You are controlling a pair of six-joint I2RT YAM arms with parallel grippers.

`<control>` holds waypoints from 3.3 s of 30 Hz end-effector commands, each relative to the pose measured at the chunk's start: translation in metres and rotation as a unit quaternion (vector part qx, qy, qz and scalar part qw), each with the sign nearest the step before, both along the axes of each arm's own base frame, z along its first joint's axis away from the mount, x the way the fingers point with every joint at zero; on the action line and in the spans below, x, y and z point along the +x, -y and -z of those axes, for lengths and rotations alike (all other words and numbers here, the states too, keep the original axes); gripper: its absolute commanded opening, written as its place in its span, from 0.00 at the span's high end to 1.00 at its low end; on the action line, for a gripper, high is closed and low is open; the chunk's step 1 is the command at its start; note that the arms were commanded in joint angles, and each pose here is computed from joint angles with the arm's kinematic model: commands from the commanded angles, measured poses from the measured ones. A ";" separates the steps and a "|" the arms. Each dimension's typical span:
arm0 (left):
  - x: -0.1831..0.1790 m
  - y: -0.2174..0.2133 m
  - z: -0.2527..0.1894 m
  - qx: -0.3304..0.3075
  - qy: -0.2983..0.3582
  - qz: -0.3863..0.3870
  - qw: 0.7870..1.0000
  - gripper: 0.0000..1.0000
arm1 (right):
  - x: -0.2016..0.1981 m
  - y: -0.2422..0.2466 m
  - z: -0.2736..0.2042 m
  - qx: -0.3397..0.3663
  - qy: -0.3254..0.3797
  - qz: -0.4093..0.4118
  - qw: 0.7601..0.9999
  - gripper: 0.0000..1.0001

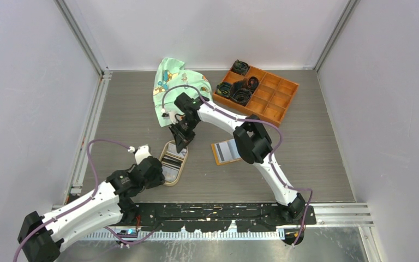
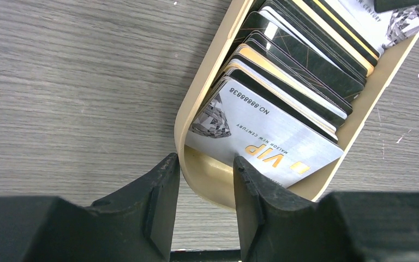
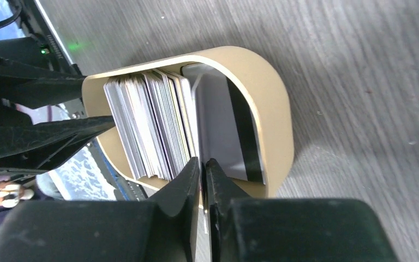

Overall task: Put the credit cards into the card holder
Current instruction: Pick up the credit card from the storage box, then insert the credit card into the card holder.

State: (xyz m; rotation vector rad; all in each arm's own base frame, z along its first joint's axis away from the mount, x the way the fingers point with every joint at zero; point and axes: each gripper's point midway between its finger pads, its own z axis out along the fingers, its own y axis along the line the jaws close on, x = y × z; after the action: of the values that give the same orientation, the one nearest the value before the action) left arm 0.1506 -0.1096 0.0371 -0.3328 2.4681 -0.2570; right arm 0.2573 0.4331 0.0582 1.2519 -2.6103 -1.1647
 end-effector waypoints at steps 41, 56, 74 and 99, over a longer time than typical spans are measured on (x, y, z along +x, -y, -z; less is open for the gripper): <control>0.037 0.166 -0.264 -0.448 0.416 0.268 0.745 0.33 | -0.025 0.127 -0.214 0.377 0.004 0.004 0.926 0.99; 0.072 0.165 -0.276 -0.526 0.398 0.211 0.721 0.64 | -0.035 0.133 -0.217 0.388 0.002 -0.016 0.922 0.99; 0.084 0.169 -0.237 -0.519 0.339 0.242 0.746 1.00 | -0.012 0.174 -0.177 0.248 0.179 -0.017 0.952 0.49; 0.116 0.249 -0.083 -0.414 0.107 0.262 0.865 1.00 | 0.010 0.311 -0.009 -0.009 0.437 -0.243 0.866 0.19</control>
State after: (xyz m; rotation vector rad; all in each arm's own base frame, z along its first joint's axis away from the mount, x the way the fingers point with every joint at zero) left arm 0.2513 -0.3510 0.1234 0.0304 2.0765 -1.5665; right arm 0.2492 0.1202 0.0664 2.5106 -2.5022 -0.6456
